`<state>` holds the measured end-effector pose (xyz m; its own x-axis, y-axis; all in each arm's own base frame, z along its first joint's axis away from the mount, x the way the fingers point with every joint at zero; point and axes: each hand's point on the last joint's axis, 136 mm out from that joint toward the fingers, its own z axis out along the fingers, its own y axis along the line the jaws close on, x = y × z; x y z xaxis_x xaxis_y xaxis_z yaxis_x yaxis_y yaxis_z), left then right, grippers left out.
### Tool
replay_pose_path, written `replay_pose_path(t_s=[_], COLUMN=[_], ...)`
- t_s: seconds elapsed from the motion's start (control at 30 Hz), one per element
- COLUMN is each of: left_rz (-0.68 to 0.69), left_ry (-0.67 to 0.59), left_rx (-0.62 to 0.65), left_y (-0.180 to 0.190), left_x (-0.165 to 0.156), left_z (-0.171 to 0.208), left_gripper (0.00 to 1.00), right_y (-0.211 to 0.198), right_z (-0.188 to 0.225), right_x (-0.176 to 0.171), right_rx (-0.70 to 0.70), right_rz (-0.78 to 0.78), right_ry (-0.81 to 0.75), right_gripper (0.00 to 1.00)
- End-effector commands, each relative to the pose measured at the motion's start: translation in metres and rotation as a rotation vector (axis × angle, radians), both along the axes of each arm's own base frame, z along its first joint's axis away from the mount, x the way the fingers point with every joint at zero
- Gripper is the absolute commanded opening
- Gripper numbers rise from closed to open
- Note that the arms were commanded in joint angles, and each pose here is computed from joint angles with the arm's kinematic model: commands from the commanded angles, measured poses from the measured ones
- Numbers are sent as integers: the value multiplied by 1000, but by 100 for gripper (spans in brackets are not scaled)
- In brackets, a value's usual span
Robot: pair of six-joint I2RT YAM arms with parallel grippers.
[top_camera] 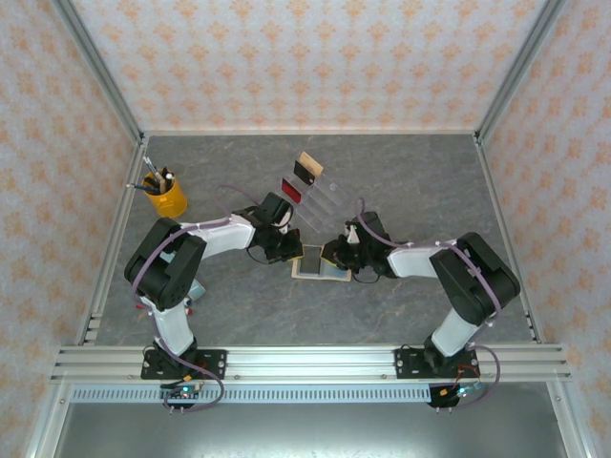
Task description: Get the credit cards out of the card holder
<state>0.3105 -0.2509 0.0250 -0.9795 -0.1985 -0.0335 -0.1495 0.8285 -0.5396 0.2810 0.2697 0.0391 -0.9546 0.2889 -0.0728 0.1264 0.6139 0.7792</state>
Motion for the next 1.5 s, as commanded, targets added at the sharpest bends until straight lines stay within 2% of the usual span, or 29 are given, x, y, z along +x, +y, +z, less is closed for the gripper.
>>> replay_pose_path(t_s=[0.0,0.37,0.7,0.77,0.93,1.0,1.3,1.47], left_rz=[4,1,0,-1,0,-1,1,0], left_ry=[116,136,143,142,131,131,139,139], left_rx=[128,109,113,119,137,138,134,132], left_y=[23,21,22,23,26,26,25,25], left_x=[-29,-33,-36,-36,-33,-33,-35,-35], left_z=[-39,-46,-49,-49,-46,-47,-49,-49], left_gripper=[0,0,0,0,0,0,0,0], right_y=[4,16,23,18,-7,-11,7,20], right_z=[-1,-5,3,2,-11,-13,-14,-1], right_x=[2,2,5,5,5,4,3,2], right_rx=[6,25,64,26,-173,-198,-132,-33], right_rz=[21,63,82,75,32,27,68,86], right_ry=[8,9,-38,-50,-55,-52,-34,-63], right_gripper=[17,14,18,19,20,22,24,18])
